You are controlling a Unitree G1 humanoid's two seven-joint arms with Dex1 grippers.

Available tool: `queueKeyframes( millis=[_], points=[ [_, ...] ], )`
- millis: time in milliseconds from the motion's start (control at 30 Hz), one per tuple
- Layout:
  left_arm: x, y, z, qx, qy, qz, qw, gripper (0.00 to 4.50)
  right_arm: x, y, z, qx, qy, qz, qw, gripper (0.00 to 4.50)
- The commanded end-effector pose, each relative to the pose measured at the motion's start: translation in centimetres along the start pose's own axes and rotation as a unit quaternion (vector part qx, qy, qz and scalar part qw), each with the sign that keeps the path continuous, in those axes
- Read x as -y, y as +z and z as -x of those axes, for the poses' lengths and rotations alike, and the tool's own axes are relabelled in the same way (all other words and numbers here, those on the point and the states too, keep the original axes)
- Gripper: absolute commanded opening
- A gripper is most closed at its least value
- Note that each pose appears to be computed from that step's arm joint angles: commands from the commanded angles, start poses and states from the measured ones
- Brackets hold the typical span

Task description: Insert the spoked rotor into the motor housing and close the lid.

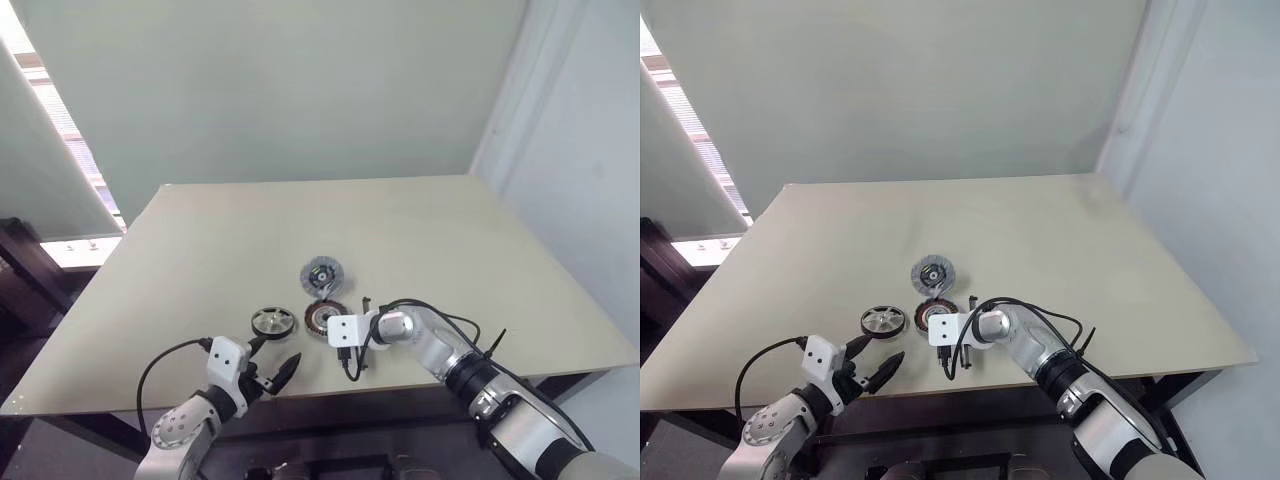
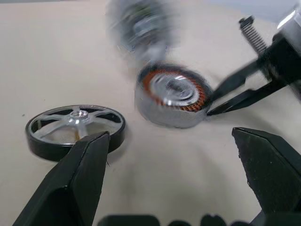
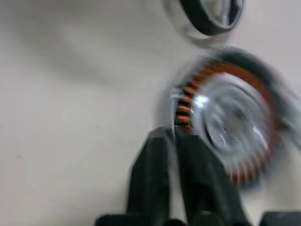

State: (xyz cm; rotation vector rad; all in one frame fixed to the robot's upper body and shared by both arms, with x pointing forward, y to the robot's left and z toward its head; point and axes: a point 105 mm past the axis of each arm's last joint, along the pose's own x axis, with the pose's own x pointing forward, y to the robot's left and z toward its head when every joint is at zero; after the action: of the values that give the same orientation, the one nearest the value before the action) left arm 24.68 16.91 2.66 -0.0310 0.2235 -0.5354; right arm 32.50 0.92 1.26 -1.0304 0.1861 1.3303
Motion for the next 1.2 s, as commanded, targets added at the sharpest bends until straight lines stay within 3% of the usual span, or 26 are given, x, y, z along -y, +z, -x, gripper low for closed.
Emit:
queueKeyframes(
  millis=[33, 567, 1000, 1200],
  points=[
    [0.2, 1.4, -0.1, 0.025, -0.005, -0.01, 1.0, 4.5, 1.5, 0.5, 0.6, 0.005, -0.024, 0.017, 1.0, 0.02],
    [0.1, 1.2, -0.1, 0.022, -0.003, -0.008, 1.0, 4.5, 1.4, 1.4, 1.8, 0.021, 0.012, 0.027, 0.999, 0.02],
    [0.4, 0.7, -0.2, 0.022, -0.002, 0.002, 1.0, 4.5, 1.0, 2.1, 3.9, -0.02, 0.022, -0.116, 0.993, 0.02],
    [0.6, 0.5, -0.3, 0.022, -0.003, 0.006, 1.0, 4.5, 0.3, 1.8, 3.8, -0.034, 0.03, -0.116, 0.992, 0.02]
  ],
)
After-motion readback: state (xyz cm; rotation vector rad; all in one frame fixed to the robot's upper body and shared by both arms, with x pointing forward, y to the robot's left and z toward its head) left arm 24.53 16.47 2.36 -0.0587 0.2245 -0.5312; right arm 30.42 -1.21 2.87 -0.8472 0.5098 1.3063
